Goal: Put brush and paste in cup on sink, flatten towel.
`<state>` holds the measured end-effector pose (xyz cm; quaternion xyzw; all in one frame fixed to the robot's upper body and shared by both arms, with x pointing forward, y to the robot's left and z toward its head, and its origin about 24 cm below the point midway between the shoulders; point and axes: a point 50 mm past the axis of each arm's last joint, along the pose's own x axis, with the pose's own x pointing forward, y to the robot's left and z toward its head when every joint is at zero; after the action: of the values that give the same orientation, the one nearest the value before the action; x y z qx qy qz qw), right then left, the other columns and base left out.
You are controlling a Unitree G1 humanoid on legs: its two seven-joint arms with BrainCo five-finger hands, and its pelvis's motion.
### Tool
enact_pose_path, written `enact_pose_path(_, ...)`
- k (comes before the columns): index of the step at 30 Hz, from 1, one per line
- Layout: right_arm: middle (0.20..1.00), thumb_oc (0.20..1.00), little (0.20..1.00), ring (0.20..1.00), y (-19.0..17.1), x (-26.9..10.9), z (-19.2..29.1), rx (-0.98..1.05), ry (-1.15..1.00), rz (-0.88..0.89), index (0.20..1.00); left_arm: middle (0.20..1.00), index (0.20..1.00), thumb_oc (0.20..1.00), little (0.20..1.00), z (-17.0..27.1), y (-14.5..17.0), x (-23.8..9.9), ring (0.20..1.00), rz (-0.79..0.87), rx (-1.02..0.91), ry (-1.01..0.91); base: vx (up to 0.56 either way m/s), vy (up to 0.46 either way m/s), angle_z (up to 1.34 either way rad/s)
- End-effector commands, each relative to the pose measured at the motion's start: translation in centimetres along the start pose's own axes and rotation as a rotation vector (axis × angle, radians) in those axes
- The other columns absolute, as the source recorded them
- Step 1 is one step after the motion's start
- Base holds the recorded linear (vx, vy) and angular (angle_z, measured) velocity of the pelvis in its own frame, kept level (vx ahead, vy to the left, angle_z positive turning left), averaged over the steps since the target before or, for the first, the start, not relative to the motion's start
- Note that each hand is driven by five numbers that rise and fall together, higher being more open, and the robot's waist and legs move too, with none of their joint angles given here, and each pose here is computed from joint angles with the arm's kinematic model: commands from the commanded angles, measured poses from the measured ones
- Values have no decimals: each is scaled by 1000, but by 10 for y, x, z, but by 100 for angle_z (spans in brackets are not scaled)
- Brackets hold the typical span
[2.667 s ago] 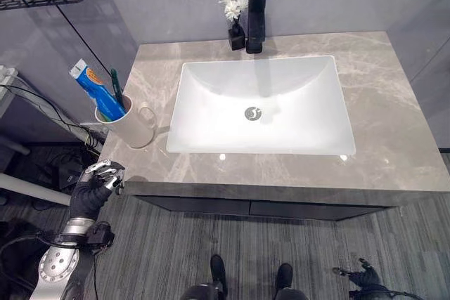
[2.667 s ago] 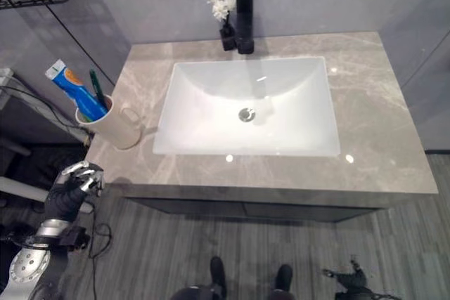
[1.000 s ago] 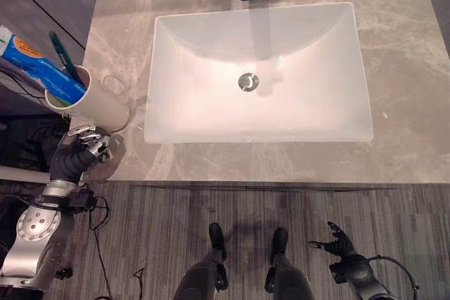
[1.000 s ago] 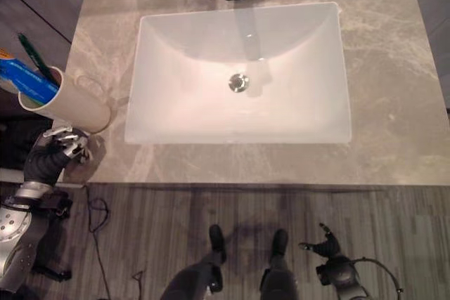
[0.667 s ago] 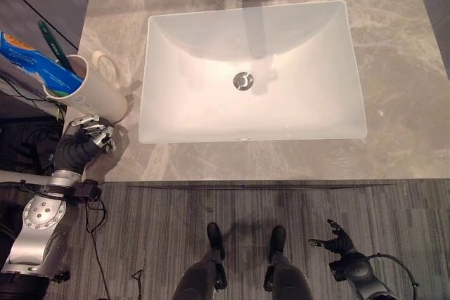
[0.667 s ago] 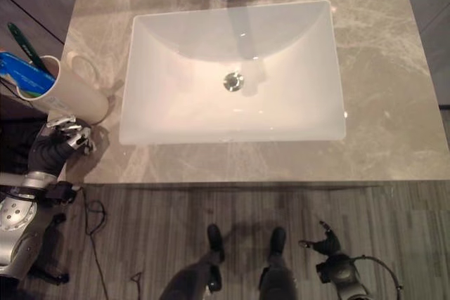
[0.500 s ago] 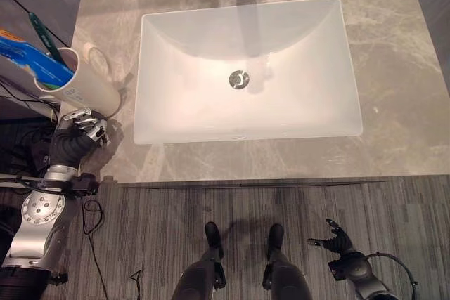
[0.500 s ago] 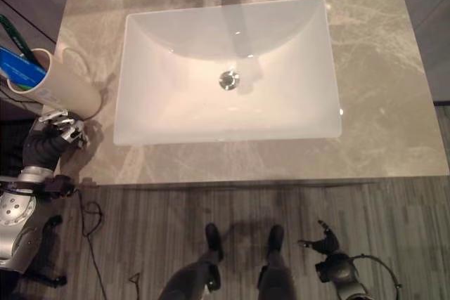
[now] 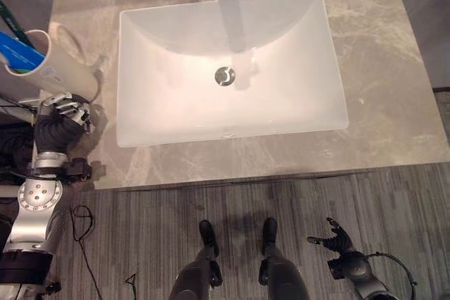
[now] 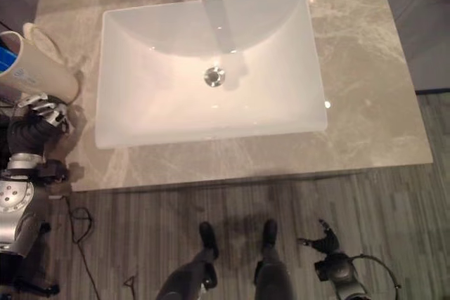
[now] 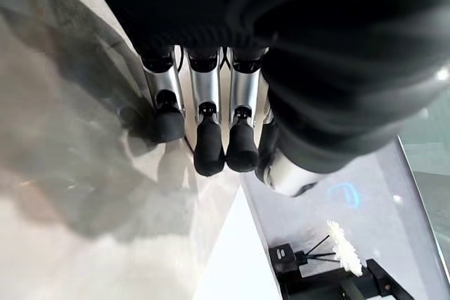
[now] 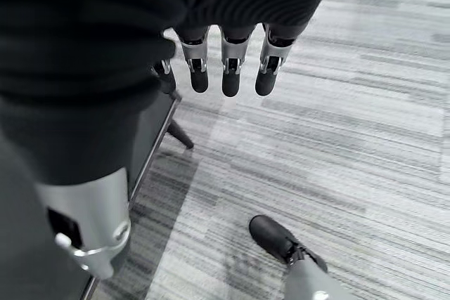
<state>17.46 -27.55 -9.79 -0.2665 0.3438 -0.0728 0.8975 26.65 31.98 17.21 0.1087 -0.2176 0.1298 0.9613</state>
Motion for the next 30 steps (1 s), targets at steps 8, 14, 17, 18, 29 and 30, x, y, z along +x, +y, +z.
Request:
enact_pose_path(8,1000,1000,1000,1000,7,4,11,11,-33,0,1000,200,200,200,200,24,10,53,200,174,41,-120,4,0,-1)
enact_pose_path(14,1000,1000,1000,1000,13,6,25,32,-81,15,1000,200,200,200,200,24,3,62,200,192,14,-123,1,5,-1)
enact_pose_path(17,1000,1000,1000,1000,17,6,23,28,-68,31,1000,200,200,200,200,15,-2,51,200,162,-24,-107,7,29,-14)
enact_pose_path(18,1000,1000,1000,1000,18,5,20,28,-58,32,1000,200,200,200,200,11,-5,46,200,154,-44,-97,17,29,-21)
enact_pose_path(29,1000,1000,1000,1000,15,-11,-36,41,164,5,1000,200,200,200,200,-19,-41,-27,200,-4,-210,-14,28,81,2)
enact_pose_path(30,1000,1000,1000,1000,15,-13,-39,50,176,2,1000,200,200,200,200,-22,-43,-31,200,-3,-223,0,2,151,10)
